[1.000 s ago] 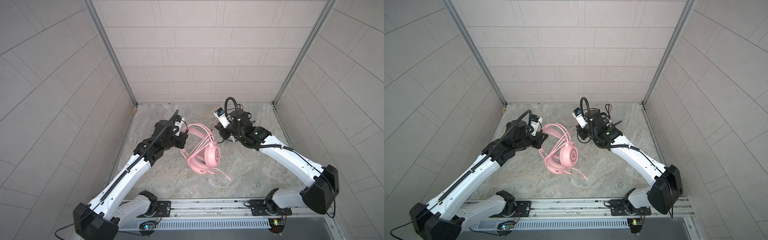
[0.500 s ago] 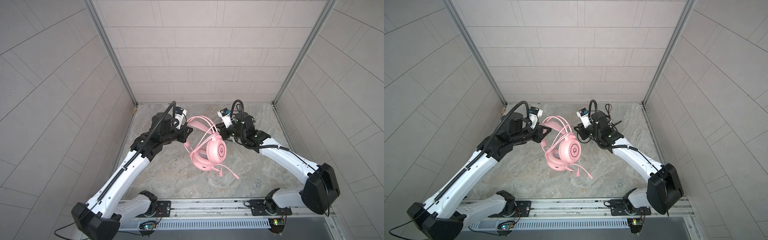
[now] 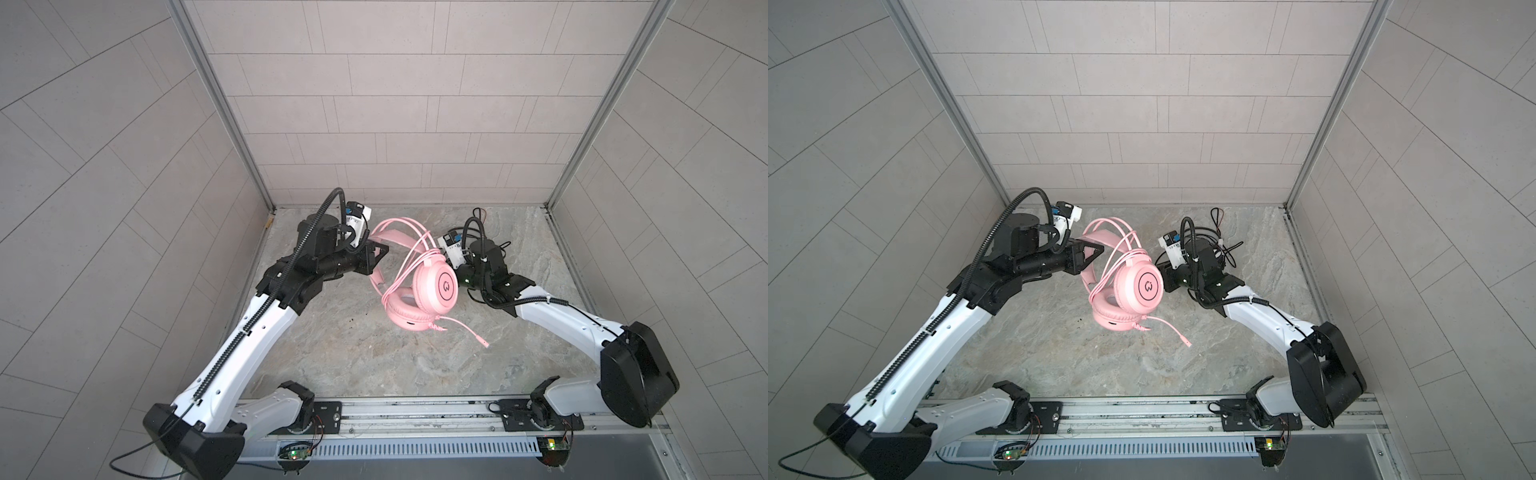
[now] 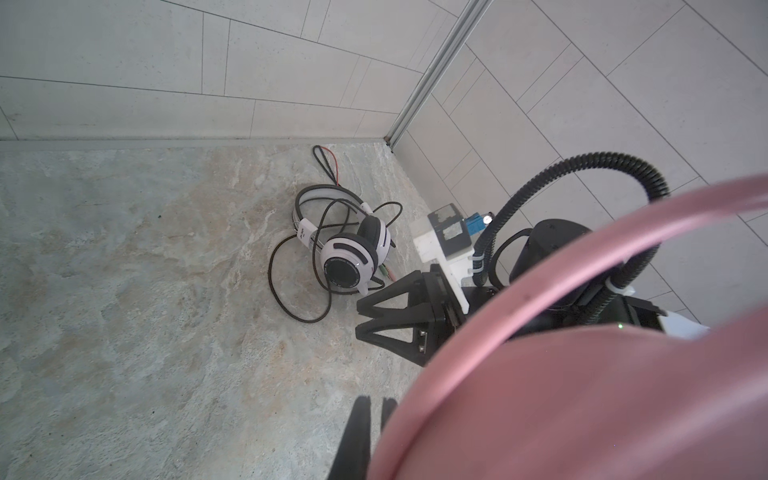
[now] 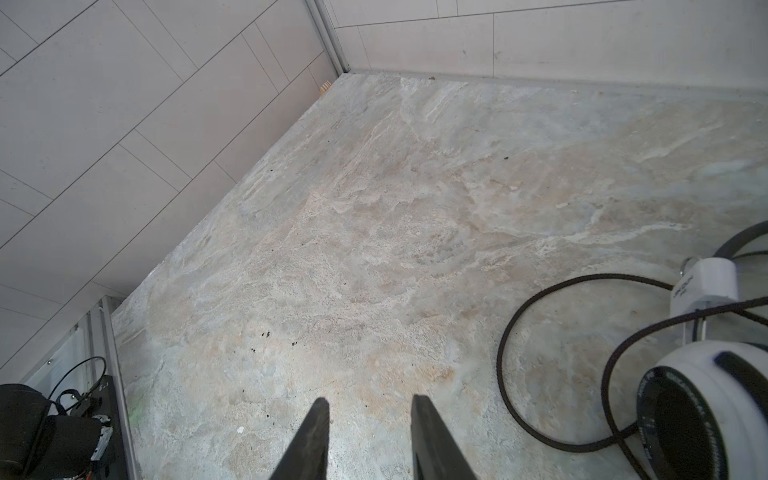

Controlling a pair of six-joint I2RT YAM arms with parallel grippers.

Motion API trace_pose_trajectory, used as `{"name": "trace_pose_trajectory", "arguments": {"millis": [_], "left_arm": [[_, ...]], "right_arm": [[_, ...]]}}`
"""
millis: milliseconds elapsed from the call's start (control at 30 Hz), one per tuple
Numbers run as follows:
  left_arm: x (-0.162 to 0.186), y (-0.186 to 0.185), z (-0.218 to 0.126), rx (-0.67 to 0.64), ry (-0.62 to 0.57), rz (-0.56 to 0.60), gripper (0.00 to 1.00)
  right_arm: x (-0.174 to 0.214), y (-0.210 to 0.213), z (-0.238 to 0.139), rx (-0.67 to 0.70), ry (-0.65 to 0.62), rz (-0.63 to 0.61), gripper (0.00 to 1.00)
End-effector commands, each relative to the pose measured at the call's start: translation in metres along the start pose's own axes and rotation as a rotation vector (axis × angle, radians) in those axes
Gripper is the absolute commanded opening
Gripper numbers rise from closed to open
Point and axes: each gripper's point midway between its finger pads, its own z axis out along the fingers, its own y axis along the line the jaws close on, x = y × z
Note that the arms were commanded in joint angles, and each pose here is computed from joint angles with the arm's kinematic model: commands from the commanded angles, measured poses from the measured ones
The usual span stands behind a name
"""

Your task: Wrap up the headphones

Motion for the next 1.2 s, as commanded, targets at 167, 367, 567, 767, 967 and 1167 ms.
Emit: {"name": "trace_pose_trajectory", "arguments": {"millis": [167, 367, 567, 767, 967, 1167], "left_arm": [[-0.042, -0.025, -0.020, 0.087, -0.114, -0.022, 0.00], [-0.048, -0.023, -0.021, 0.075, -0.125, -0.018, 0.00], [-0.051, -0.023, -0.019, 0.083, -0.120, -0.020, 0.00], [-0.052, -0.024, -0.018, 0.090, -0.116, -0.023, 0.00], [-0.049, -0.022, -0.016, 0.086, -0.114, -0.036, 0.00], [-0.045, -0.016, -0.012, 0.069, -0.109, -0.048, 0.00]], "right_arm": [[0.015, 0.002, -0.019, 0.000, -0.025, 0.018, 0.36], [0.033, -0.001, -0.044, 0.051, -0.014, -0.010, 0.38], [0.034, 0.005, -0.055, 0.021, -0.083, -0.028, 0.40], [0.017, 0.028, -0.056, -0.101, -0.188, -0.057, 0.51], [0.003, 0.046, -0.063, -0.182, -0.263, -0.088, 0.57], [-0.002, 0.051, -0.066, -0.195, -0.273, -0.102, 0.57]]}}
